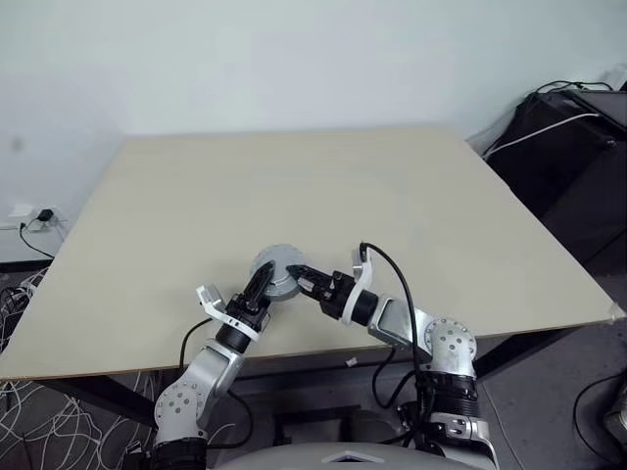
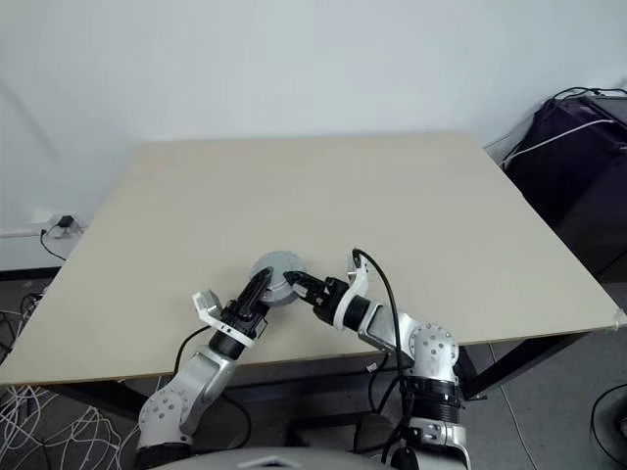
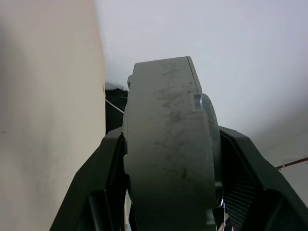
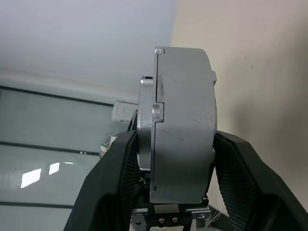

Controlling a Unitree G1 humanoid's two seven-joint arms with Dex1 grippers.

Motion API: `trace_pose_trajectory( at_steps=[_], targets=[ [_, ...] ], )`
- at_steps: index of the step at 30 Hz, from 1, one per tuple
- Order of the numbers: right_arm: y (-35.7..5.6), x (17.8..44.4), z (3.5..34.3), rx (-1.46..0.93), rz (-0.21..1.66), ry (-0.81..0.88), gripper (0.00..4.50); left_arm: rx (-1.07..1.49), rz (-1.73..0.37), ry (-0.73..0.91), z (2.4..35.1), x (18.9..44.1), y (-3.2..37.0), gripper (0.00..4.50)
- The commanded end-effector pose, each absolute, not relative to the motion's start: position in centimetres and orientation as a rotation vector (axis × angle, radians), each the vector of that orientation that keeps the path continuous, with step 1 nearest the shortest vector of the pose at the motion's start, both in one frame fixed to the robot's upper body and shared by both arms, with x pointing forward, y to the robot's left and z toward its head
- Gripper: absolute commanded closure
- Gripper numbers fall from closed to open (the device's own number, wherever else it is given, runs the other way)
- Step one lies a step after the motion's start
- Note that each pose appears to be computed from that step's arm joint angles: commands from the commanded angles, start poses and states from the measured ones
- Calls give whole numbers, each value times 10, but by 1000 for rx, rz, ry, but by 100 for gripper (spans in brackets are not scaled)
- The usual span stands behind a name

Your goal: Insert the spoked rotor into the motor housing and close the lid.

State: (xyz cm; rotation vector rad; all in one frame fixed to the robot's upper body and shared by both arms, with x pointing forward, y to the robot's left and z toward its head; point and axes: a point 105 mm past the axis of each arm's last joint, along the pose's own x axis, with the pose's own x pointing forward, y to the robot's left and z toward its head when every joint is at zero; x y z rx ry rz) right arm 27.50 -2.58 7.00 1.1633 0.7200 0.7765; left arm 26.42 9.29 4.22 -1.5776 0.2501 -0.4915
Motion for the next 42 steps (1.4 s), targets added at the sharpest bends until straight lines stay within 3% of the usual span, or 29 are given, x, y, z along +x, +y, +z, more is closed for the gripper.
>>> trace_pose_trajectory(
  at_steps=[1,4,6,9,10,20,25,33,42],
  targets=[
    [-20,275,85,1127,829,661,241,-1650,-553,199,58,266,73,226],
    [-20,275,86,1120,836,654,114,-1652,-551,192,59,266,74,233],
    [-22,275,85,1094,833,656,90,-1653,-543,180,59,267,75,236],
    [-28,275,78,1002,813,664,6,-1652,-533,168,59,268,77,236],
    [-29,275,77,985,812,662,0,-1650,-531,166,59,268,78,236],
    [-67,282,76,459,744,392,0,-1579,-356,68,54,284,102,236],
    [-76,274,59,-21,773,231,0,-1521,-218,13,53,302,123,236],
    [-77,273,54,-118,706,69,0,-1470,-88,-82,62,340,151,237],
    [-84,270,53,-105,676,-1,0,-1401,55,-38,46,371,156,237]
  ],
)
